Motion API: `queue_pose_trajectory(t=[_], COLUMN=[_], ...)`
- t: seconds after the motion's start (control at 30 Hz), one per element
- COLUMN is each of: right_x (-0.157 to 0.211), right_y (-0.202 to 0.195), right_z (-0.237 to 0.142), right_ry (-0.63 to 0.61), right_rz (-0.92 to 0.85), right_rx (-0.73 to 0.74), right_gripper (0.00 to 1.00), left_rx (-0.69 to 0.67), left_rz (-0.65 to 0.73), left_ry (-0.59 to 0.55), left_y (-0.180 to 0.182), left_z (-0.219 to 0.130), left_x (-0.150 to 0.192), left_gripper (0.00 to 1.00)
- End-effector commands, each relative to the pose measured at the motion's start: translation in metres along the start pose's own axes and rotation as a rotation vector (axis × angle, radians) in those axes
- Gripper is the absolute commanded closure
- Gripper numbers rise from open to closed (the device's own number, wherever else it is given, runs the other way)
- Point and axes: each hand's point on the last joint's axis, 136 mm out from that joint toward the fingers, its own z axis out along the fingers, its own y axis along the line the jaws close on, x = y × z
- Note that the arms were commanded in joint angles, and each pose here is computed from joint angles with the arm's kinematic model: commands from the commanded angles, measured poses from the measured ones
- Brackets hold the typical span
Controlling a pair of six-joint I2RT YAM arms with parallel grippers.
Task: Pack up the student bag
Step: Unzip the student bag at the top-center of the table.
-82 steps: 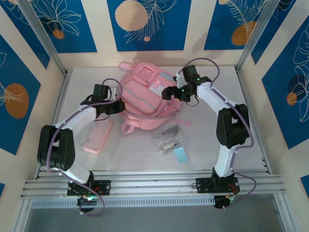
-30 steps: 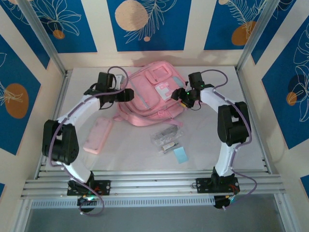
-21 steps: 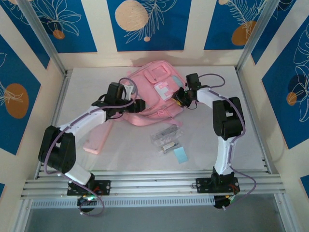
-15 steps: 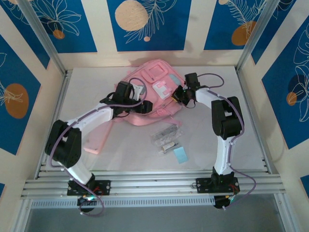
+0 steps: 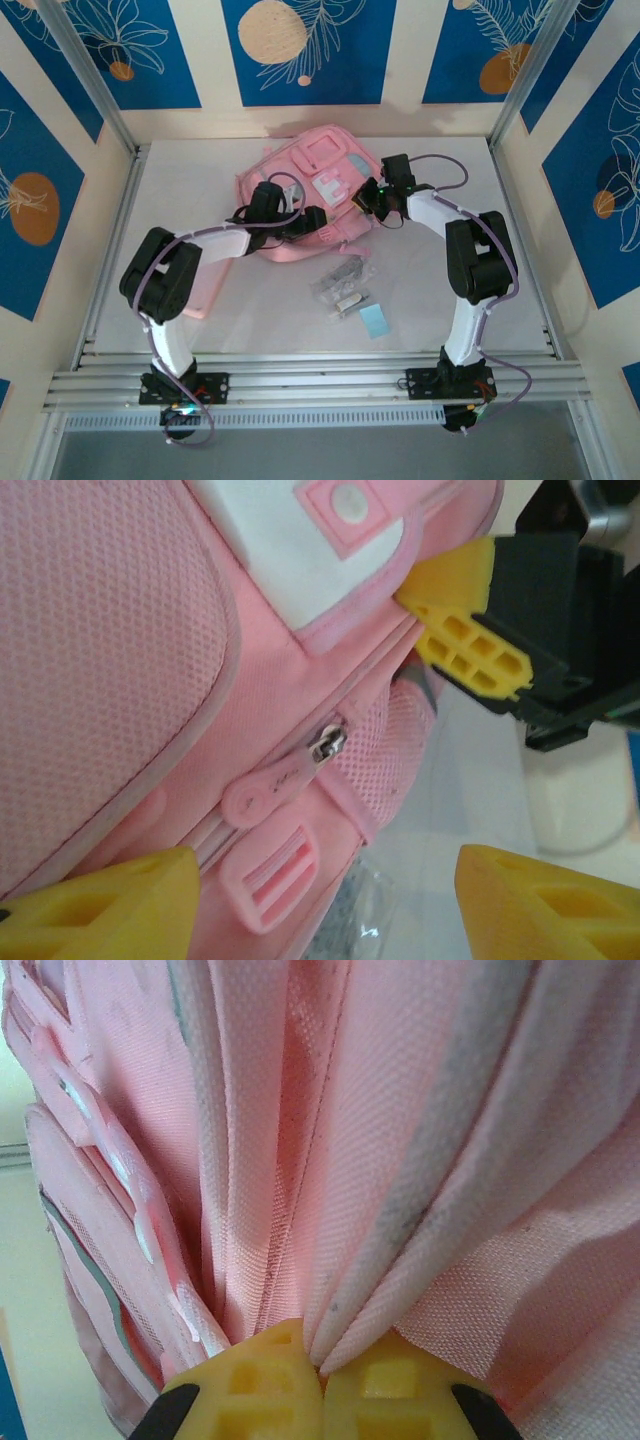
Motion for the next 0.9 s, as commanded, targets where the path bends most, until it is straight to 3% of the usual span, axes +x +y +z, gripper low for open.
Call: queue_pose_trajectory(t=[0.0,0.23,0.33,0.63,0.87], right_x=[0.011,0.016,0.016,0.017,0.021], right_y=[0.033,0.036,0.035,0.037,0.039], right_z=[-0.011,-0.008,-0.008,-0.011,-0.011], right_ry=[0.021,0.031,0.029,0.021,0.031], right_rz=[-0.038,-0.047,-0.045,-0.071,-0.099], right_rx=[-0.109,-0.118,-0.118,-0.122,-0.122], right_gripper=[1.00,1.00,1.00,1.00,1.00], left_rx=[0.094,0.175,0.141,-0.209,-0.274], left_rz=[-0.070,-0.132,-0.109,0.190,0.352], left_ry=[-0.030,-0.008,0.020,0.044,0.078], left_y=[-0.011,-0.014,-0.014,0.014,0.016], left_z=[0.011,0.029,0.034,0.007,0.011], left_x=[-0.005,0.002,0.009,0.010,-0.002], left_gripper=[0.33,0.38,0.39,0.37,0.34])
